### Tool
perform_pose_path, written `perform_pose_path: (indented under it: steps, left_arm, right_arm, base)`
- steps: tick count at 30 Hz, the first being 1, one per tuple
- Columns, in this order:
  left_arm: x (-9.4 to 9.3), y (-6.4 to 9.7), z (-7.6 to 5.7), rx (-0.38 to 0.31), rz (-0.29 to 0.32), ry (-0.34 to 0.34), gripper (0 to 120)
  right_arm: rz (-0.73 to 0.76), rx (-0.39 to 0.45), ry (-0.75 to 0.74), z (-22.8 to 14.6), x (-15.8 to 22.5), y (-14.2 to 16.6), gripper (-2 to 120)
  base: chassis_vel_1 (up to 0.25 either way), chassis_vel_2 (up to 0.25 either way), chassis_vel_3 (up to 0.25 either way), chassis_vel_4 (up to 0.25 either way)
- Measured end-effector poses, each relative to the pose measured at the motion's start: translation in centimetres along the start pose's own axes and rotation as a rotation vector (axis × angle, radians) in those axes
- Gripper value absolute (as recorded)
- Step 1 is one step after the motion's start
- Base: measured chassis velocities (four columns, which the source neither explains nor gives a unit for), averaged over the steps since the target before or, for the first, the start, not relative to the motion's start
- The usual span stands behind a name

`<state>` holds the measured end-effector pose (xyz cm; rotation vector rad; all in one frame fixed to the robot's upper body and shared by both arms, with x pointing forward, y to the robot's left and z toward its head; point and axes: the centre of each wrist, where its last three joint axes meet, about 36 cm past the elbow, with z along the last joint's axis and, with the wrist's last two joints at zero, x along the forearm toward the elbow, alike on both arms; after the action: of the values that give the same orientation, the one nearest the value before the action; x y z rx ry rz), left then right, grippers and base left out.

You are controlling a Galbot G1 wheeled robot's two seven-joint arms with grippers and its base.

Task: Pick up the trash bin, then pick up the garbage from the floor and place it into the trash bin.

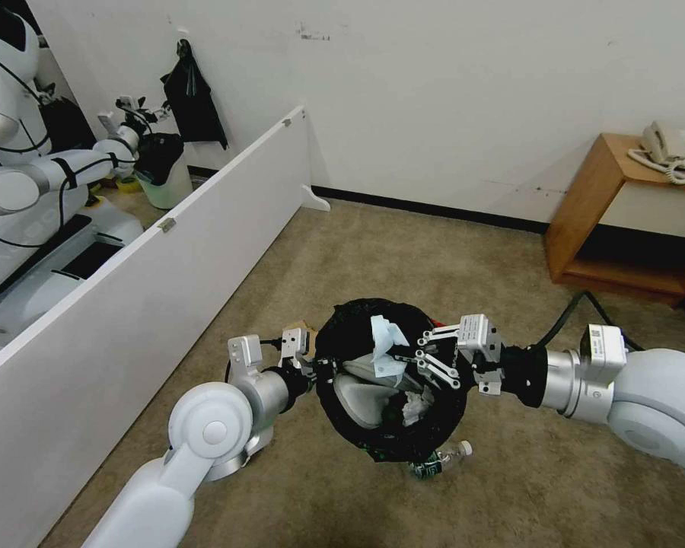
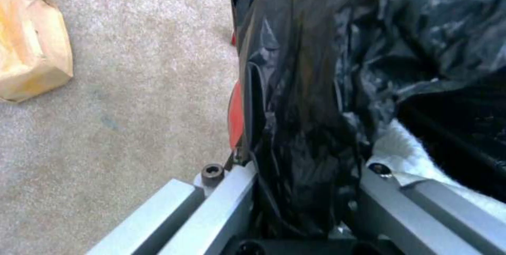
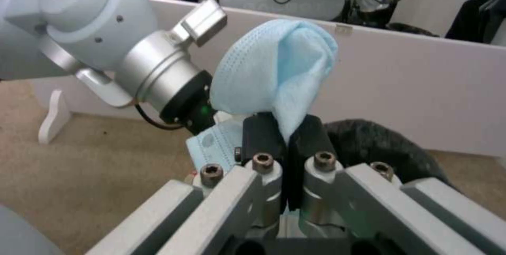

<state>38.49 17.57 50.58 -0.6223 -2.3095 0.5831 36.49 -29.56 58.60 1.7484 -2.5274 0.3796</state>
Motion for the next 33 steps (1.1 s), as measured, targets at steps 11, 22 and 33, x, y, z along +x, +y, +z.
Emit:
perform_pose_path:
  steps: [11,22,33]
  left_arm:
    - [0.0,-0.2,-0.2,0.008,0.003,-0.003,0]
    - [0.0,-0.3,-0.1,0.012,0.004,-0.002,0]
    - [0.0,-0.2,-0.1,0.013,0.001,-0.002,0]
  right_arm:
    - [0.011,-0.006,0.02,0.9,0.1,-0.2,22]
    - [0.005,-0.008,0.019,1.1,0.1,-0.2,58]
    - [-0.001,-0.007,0.018,1.1,0.1,-0.2,95]
  base:
    - [0.0,0.0,0.0,0.0]
    - [0.0,0.0,0.0,0.0]
    - [0.0,0.0,0.0,0.0]
